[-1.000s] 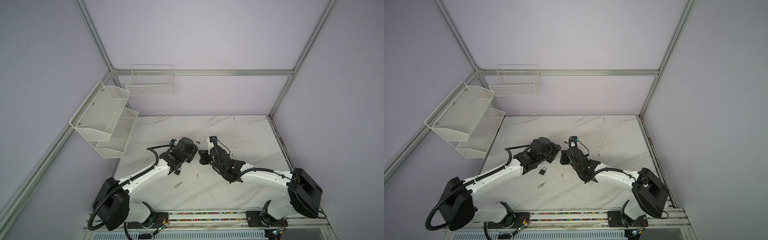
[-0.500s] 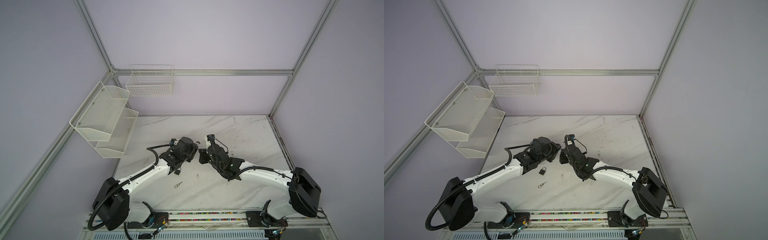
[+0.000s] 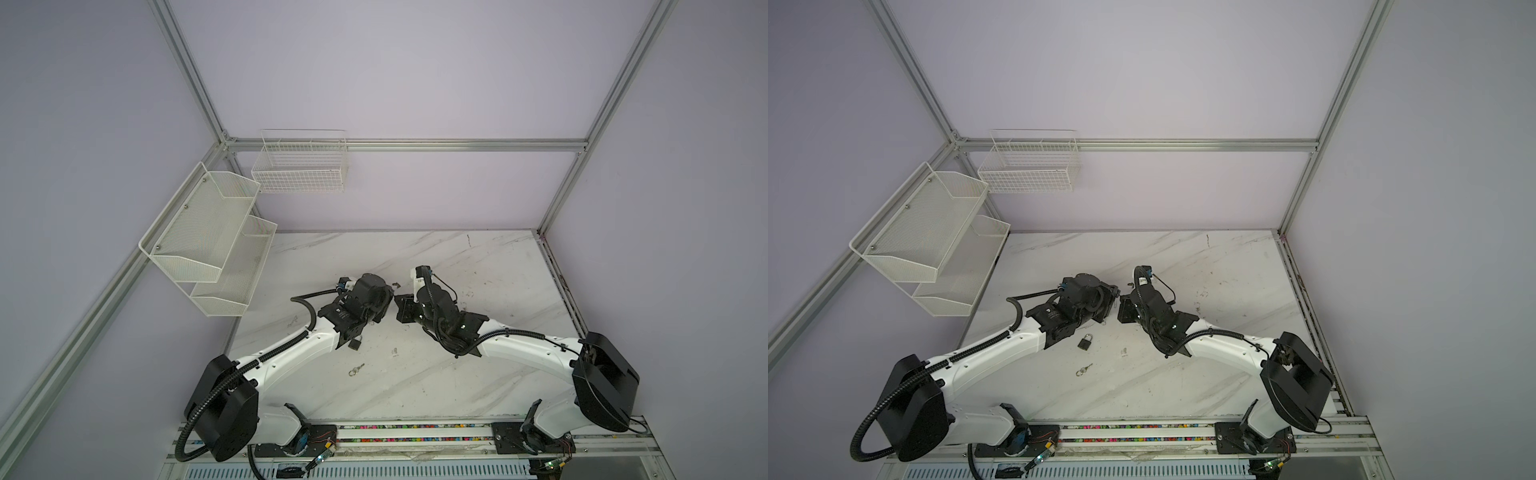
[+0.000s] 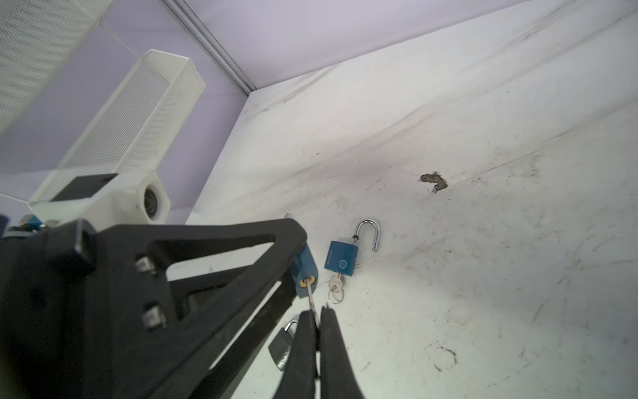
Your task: Unlock with the key
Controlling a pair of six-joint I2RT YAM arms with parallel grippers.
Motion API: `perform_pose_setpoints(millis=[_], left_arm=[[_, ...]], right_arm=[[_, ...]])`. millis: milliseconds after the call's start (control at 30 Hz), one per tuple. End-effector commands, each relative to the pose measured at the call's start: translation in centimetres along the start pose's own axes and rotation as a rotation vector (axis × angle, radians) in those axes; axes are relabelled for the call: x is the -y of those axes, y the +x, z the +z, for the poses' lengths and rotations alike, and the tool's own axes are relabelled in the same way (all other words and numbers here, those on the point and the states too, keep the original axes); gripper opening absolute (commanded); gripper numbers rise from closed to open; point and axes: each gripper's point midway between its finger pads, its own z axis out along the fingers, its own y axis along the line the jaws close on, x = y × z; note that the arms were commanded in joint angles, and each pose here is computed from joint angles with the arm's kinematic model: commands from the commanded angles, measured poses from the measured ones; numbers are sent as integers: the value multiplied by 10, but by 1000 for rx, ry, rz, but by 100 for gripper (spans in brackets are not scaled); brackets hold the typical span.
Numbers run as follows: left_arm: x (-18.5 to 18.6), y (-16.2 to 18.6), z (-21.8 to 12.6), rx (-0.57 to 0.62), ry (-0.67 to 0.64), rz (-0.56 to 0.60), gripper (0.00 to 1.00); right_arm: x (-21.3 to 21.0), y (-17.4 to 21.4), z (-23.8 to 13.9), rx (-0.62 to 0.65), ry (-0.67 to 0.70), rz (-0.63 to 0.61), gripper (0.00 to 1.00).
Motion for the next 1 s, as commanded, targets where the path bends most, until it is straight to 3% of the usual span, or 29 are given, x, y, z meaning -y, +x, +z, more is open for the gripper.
perform_pose_setpoints(millis=[0,233,467,600,800,967], left_arm=[[47,32,-28,-127,127,39,0],[46,30,-33,-97,111,75,0],[47,34,-31,-109,108,32,0],[59,42,-31,-138,130,31,0],[66,45,-32,-147,157,30,0],[67,47,-35,-160,171,46,0]], right_arm=[[-39,-27,-4,76,-163,101,0],[3,-48,-1,182,121,-61,0],[16,-66,-4,280,217,-138,0],[-4,-59,6,248,99,-120,0],[-58,-46,13,128,-201,94,0],[-75,-56,5,107,-299,222,0]])
